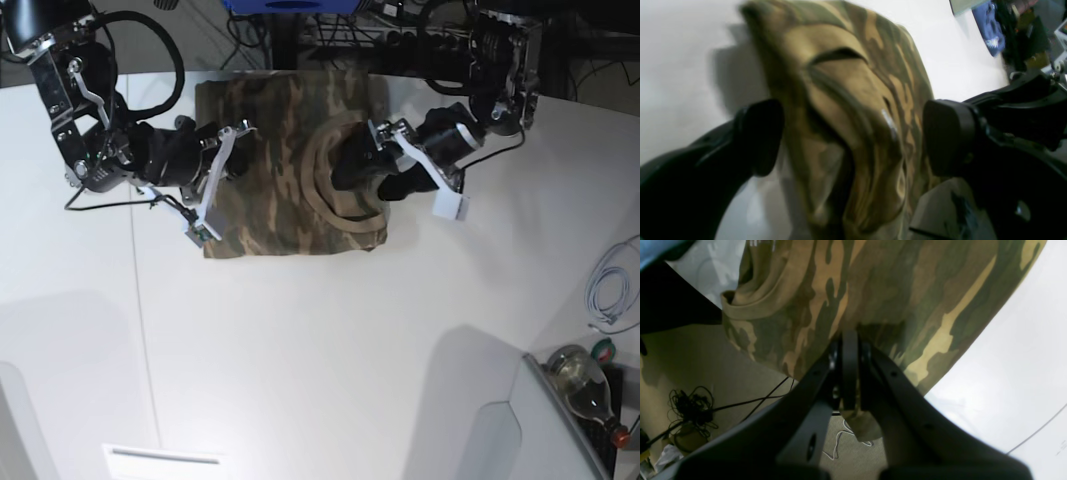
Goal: Layout the t-shirt on the table in an organized manner, then fold the t-shirt properly
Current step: 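Grasp the folded shirt edges with both grippers near the collar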
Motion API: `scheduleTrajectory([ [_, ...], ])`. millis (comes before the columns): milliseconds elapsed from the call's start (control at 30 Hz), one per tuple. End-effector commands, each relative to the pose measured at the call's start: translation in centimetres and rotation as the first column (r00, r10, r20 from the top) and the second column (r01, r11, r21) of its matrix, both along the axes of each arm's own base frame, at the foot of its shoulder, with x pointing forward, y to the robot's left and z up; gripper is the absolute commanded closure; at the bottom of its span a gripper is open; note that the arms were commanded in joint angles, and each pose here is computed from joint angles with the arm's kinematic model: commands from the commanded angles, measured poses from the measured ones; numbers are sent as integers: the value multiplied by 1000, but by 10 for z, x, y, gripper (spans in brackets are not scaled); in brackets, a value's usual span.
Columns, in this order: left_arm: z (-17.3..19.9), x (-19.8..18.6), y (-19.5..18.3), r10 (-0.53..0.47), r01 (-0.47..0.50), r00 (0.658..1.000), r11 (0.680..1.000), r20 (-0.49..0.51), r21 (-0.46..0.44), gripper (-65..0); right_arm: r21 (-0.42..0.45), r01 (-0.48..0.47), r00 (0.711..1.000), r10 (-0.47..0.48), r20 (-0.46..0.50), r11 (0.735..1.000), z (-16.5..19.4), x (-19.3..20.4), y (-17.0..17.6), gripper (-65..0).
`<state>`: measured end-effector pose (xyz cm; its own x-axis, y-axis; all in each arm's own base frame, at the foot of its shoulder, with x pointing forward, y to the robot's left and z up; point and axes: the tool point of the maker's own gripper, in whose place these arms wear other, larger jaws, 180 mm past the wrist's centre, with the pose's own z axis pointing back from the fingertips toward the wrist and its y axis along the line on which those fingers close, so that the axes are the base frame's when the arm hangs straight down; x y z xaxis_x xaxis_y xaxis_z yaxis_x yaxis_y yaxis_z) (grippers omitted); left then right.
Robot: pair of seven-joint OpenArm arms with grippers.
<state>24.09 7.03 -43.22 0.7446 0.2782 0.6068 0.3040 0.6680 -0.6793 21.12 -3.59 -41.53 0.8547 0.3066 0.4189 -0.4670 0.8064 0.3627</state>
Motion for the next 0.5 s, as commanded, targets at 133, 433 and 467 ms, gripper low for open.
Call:
scheduleTrajectory([
  [133,-12,3,-3,7,-8,999,999,-33,-34,-632,20,-5,999,4,32,1000,8,7,2,-5],
  [433,-51,-11,-15,-77,89,991,990,-110,106,-630,20,-3,1000,3,31,1000,8,7,2,-5],
  [467,-53,-13,-18,-89,102,990,988,-113,118,-629,21,-3,1000,2,31,1000,8,7,3,-5],
])
